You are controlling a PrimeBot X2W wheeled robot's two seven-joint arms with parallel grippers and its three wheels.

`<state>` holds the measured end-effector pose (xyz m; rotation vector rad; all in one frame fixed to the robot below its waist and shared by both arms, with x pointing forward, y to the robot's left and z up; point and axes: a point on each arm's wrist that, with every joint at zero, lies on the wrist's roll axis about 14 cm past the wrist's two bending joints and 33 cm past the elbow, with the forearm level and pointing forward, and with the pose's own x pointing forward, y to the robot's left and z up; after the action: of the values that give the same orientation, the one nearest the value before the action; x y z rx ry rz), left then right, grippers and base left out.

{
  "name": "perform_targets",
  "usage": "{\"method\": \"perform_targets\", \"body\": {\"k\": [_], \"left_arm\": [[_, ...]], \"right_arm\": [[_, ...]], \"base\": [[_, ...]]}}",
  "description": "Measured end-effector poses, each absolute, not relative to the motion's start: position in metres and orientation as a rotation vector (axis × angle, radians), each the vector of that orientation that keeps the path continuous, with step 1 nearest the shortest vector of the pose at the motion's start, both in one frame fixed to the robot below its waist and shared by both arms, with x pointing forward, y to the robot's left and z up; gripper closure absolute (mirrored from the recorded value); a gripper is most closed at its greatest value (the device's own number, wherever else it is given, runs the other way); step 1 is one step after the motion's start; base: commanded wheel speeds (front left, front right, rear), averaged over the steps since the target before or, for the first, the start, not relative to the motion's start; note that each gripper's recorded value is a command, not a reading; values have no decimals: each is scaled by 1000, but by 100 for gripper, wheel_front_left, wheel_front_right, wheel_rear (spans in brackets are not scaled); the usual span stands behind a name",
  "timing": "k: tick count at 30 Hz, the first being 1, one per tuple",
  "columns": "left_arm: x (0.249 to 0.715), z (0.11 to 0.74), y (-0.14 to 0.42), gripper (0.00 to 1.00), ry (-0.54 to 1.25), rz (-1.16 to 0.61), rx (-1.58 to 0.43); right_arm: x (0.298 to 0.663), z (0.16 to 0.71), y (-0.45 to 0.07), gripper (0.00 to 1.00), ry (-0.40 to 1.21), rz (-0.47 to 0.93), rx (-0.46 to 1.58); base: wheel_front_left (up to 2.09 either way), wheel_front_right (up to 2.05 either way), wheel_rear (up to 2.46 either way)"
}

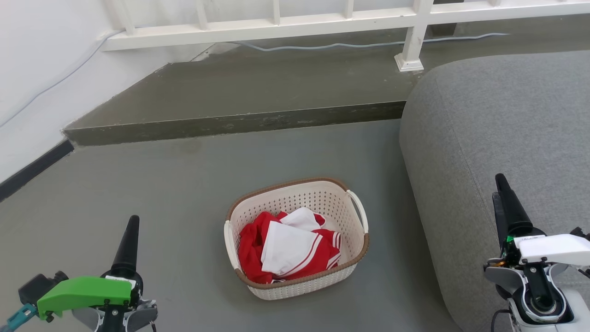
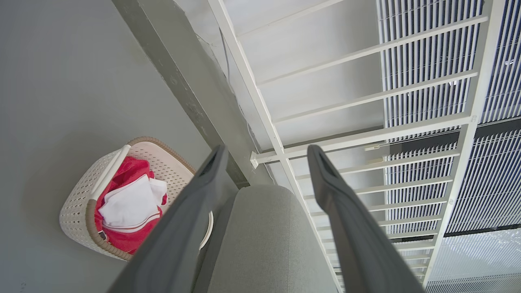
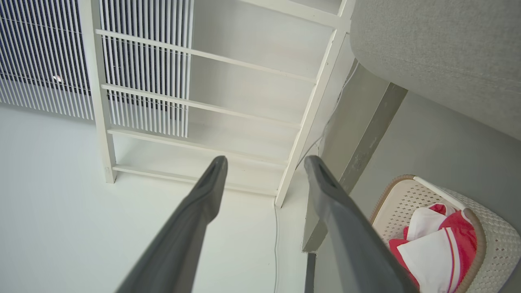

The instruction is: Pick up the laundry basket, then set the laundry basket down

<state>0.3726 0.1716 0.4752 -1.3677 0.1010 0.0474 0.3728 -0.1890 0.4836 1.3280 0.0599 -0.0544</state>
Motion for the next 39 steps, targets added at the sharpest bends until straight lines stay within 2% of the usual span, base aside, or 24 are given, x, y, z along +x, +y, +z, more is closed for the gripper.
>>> {"method": "perform_targets", "body": {"k": [25, 39], "left_arm": [[379, 494, 172, 0, 49, -17, -905], [379, 504, 161, 0, 14, -54, -710]], "right_arm": [[382, 508, -182, 0, 7, 36, 887], [383, 514, -172, 0, -14, 66, 660]], "base": [[0, 0, 0], [0, 0, 0]]}}
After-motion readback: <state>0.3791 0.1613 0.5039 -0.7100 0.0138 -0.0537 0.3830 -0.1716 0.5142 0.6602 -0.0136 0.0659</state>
